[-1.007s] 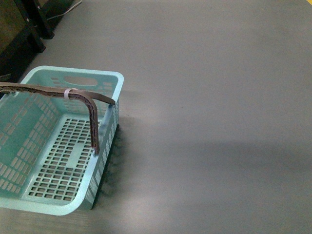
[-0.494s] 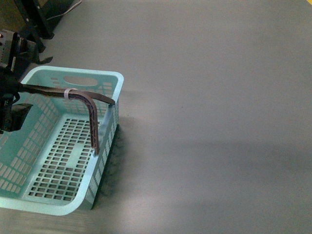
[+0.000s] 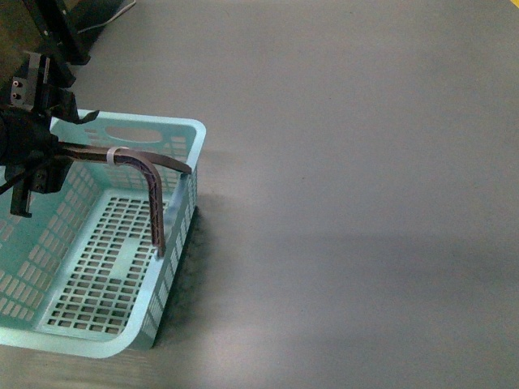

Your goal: Pick lemon and mango into basket

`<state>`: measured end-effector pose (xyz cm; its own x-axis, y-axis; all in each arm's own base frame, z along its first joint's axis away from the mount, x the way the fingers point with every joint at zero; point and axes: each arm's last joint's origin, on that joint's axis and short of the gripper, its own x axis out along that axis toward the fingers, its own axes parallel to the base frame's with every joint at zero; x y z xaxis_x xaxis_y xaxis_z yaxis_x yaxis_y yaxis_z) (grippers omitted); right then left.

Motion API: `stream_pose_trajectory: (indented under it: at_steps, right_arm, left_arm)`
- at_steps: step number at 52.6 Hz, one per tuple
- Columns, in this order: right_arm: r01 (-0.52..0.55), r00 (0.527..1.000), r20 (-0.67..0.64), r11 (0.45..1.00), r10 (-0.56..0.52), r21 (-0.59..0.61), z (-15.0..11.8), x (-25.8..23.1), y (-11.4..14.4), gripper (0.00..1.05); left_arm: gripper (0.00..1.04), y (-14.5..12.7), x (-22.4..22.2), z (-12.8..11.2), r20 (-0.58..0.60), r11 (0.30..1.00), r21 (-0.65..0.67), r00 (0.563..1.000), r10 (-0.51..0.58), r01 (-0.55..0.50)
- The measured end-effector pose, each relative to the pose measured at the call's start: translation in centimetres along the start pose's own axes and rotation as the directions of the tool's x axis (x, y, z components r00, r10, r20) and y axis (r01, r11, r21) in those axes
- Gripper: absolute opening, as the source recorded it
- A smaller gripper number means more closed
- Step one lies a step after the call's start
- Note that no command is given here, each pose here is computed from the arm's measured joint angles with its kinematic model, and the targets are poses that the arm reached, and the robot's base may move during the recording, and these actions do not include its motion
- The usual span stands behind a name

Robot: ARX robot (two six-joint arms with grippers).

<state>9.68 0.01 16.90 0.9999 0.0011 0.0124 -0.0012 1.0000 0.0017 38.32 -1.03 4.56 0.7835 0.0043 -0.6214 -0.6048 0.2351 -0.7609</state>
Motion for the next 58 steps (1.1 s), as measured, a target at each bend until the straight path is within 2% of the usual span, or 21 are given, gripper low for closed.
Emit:
stream_pose_trajectory:
  at_steps: [10, 12, 14, 31, 40, 49, 58]
  right_arm:
    - [0.000, 1.000, 0.000, 1.000, 0.000, 0.000, 0.0, 0.0, 0.0, 0.96]
    - [0.000, 1.000, 0.000, 1.000, 0.000, 0.000, 0.0, 0.0, 0.0, 0.96]
    - [0.000, 1.000, 0.000, 1.000, 0.000, 0.000, 0.0, 0.0, 0.0, 0.96]
    - [0.000, 1.000, 0.000, 1.000, 0.000, 0.000, 0.0, 0.0, 0.0, 0.96]
    - [0.000, 1.000, 0.000, 1.000, 0.000, 0.000, 0.0, 0.0, 0.0, 0.96]
    - [0.000, 1.000, 0.000, 1.000, 0.000, 0.000, 0.0, 0.0, 0.0, 0.96]
    - [0.000, 1.000, 0.000, 1.000, 0.000, 0.000, 0.0, 0.0, 0.0, 0.96]
  left_arm:
    - [0.17, 0.0, -0.5, -0.3, -0.001, 0.999, -0.018, 1.000, 0.028, -0.028]
    - [0.09, 0.1, -0.5, -0.3, -0.002, 0.998, -0.052, 0.999, 0.037, -0.037]
    - [0.07, 0.0, -0.6, -0.2, -0.004, 0.998, -0.059, 0.999, 0.037, -0.037]
    - [0.07, -1.4, -3.5, 0.3, 0.021, 0.998, -0.069, 1.000, 0.009, -0.007]
    - [0.07, -3.9, -9.2, 0.9, 0.046, 0.990, -0.113, 0.995, -0.083, 0.088]
    - [0.07, -7.6, -18.3, 1.3, 0.095, 0.954, -0.166, 0.967, -0.236, 0.249]
    - [0.07, -8.4, -24.6, 0.2, 0.086, 0.933, -0.191, 0.952, -0.293, 0.304]
